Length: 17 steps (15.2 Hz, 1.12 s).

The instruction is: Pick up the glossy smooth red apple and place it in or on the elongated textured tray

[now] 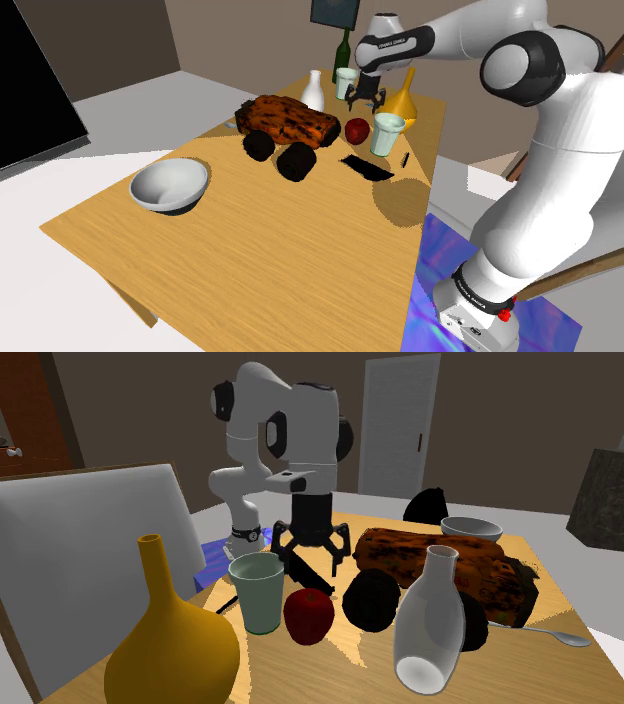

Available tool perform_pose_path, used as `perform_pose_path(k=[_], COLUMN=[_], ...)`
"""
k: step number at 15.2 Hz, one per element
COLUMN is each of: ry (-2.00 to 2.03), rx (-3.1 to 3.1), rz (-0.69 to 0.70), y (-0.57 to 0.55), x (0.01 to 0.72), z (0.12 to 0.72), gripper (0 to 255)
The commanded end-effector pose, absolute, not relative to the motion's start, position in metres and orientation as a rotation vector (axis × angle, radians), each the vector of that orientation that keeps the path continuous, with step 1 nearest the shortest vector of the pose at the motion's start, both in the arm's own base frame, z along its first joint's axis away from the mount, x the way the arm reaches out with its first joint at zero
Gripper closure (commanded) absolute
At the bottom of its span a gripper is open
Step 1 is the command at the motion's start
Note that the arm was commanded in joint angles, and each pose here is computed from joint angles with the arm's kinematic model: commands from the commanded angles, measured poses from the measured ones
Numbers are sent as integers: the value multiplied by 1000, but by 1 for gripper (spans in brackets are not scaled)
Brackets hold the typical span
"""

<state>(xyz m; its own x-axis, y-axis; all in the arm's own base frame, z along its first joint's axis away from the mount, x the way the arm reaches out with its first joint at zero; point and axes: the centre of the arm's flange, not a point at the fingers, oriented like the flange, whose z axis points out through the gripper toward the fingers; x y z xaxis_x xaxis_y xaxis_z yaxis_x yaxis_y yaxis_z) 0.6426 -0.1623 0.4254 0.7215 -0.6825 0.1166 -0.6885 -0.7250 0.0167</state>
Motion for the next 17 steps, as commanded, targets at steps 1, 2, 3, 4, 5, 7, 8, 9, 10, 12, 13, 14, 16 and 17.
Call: perform_pose_path(k=[1, 2, 3, 4, 5, 7, 8, 9, 10, 12, 13, 14, 16, 17], ry=[-1145, -1145, -1145, -1145, -1145, -1145, -1145, -1145, -1145, -1145, -1145, -1145, -1145, -1145], rx=[2857, 2857, 2857, 2857, 2857, 2857, 2857, 2857, 2857, 2857, 2857, 2857, 2857, 2857], rz=[158, 158, 158, 158, 158, 158, 158, 158, 158, 158, 158, 158, 158, 158], y=[-164, -165, -165, -166, -166, -166, -166, -166, -166, -166, -166, -166, -166, -166], x=[645, 645, 645, 646, 646, 646, 646, 646, 646, 646, 646, 646, 646, 646], z=[417, 411, 406, 401, 393, 393, 393, 393, 393, 393, 393, 393, 394, 394], gripper=[0, 0, 0, 0, 0, 0, 0, 0, 0, 0, 0, 255, 255, 255])
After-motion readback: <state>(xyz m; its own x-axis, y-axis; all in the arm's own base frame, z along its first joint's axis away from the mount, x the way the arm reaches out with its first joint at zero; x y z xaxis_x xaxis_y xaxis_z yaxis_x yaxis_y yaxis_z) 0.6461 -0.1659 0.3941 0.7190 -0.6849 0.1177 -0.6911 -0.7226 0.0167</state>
